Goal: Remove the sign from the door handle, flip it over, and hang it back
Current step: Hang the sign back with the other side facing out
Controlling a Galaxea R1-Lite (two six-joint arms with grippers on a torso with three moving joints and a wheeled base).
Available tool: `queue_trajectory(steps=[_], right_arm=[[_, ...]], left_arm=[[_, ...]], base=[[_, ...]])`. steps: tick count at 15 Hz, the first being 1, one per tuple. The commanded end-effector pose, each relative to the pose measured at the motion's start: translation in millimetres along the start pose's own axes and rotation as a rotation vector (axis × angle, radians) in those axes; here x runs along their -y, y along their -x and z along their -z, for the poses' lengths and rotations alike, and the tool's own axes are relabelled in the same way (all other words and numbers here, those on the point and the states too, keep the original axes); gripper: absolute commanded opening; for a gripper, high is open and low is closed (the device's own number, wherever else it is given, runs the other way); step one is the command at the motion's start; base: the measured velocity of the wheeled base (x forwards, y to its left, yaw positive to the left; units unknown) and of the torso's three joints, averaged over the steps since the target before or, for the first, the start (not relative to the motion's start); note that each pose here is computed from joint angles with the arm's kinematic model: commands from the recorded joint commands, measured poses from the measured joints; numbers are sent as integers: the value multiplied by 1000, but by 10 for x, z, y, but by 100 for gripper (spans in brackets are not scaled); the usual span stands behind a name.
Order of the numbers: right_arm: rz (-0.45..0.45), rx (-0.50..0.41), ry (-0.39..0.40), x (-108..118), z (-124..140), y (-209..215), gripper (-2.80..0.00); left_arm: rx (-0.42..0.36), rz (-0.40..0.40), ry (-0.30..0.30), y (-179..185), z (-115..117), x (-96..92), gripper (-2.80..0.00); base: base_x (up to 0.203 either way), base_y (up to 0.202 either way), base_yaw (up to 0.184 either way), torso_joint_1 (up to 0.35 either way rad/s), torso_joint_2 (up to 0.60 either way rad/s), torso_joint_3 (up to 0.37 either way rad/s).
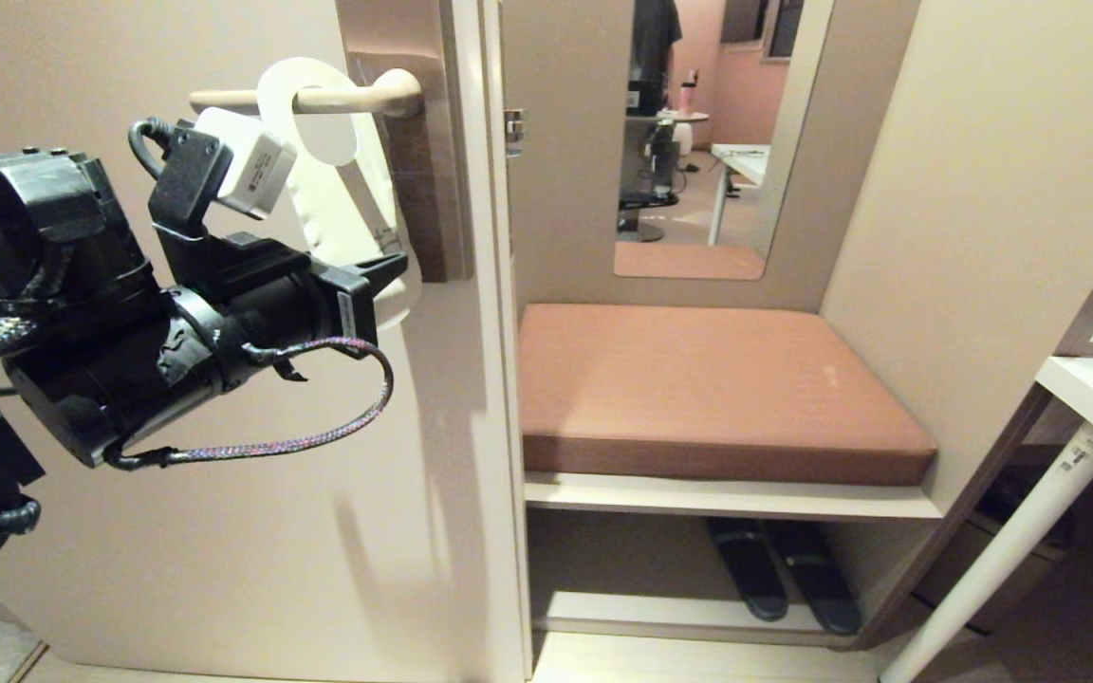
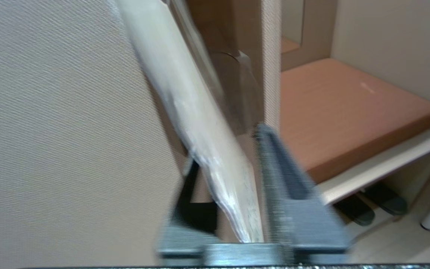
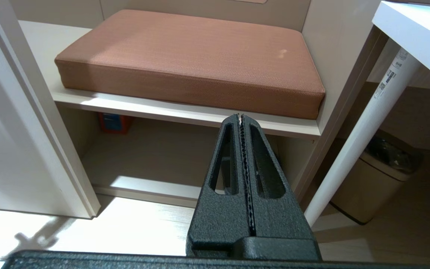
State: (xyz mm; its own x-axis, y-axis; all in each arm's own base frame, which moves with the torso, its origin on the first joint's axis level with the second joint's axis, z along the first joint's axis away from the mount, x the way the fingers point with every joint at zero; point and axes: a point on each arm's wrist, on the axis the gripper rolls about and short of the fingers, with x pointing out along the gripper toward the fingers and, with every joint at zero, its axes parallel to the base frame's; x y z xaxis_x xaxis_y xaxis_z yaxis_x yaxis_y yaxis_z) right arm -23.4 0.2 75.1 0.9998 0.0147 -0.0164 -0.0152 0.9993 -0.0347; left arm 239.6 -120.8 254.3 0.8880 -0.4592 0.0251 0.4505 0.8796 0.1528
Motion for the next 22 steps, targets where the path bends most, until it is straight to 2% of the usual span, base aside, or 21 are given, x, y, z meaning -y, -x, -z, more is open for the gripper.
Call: queue_trajectory(steps=[1,8,15,22], right_arm=[[-1,0,0,0,0,0,-280],[-1,0,0,0,0,0,-280],[-1,0,0,0,0,0,-280],[-2,0,0,0,0,0,-280]], left_arm=[[-7,4,1,7,30,10,0],[14,14,28,105,32,36,0],[15,9,16,599,104,42,0],[65,-112,8,1093,108,-145,0]], base=[[0,0,0,0,0,0],[0,0,0,0,0,0],[0,0,0,0,0,0],[0,0,0,0,0,0]])
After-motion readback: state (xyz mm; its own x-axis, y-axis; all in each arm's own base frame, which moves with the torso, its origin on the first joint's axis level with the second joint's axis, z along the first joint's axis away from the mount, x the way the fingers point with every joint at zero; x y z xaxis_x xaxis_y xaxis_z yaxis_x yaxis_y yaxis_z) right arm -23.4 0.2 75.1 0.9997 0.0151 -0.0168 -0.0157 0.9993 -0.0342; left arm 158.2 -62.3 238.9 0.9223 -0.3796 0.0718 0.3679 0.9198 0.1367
